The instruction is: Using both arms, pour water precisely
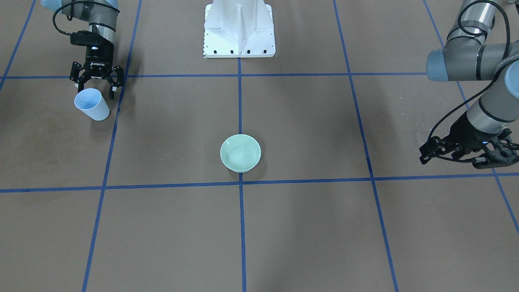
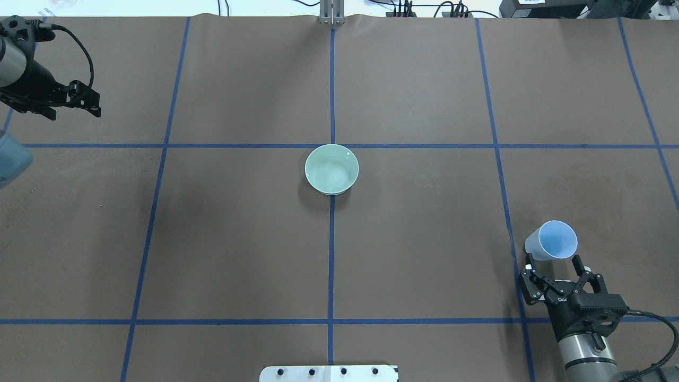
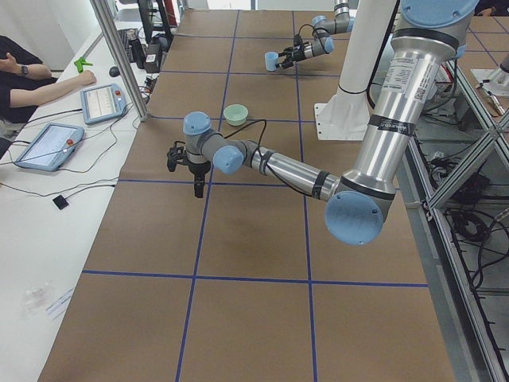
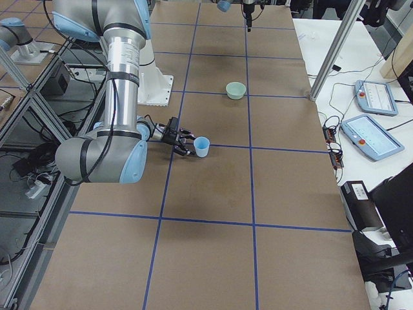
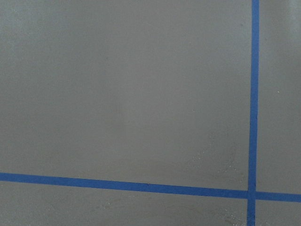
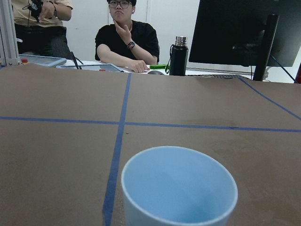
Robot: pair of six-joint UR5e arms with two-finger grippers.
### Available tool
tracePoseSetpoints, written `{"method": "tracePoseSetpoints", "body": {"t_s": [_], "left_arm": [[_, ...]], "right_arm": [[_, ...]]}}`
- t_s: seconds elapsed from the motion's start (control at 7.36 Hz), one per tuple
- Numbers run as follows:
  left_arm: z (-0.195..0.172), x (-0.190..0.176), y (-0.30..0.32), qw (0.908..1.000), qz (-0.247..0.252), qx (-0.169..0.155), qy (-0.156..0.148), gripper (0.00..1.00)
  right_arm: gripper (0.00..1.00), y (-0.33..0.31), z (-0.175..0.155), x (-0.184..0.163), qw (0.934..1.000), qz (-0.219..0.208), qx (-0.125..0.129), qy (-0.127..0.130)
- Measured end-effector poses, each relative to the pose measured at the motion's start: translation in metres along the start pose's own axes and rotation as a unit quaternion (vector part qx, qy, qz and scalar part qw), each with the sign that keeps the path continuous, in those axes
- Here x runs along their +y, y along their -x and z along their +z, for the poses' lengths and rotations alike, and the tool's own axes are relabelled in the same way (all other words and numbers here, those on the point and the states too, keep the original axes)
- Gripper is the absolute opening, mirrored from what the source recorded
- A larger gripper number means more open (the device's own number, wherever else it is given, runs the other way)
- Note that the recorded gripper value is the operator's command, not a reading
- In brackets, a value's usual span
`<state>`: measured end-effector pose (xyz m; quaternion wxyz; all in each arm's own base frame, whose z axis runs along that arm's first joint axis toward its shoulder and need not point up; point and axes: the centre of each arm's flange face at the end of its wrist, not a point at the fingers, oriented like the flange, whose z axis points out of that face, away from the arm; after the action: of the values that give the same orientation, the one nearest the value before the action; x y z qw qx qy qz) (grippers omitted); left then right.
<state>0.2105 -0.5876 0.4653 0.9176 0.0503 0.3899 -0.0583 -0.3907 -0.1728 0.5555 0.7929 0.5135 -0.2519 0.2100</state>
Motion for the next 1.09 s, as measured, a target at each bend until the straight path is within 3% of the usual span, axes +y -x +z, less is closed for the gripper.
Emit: {"method": "tracePoseSetpoints", "body": {"t_s": [0.82,1.09], "left_arm": [[-0.001,0.001,0.000,1.0000,-0.001,0.001,-0.001,1.00],[-0.005,0.001,-0.005,1.0000,0.004,0.005,-0.004,1.00]], "right_arm": [[1.00,-0.012,-0.020,-0.067,0.9997,0.021,-0.009,0.006],[1.00,-0.010,-0.020,-0.101,0.9996,0.027,0.005,0.010]]}}
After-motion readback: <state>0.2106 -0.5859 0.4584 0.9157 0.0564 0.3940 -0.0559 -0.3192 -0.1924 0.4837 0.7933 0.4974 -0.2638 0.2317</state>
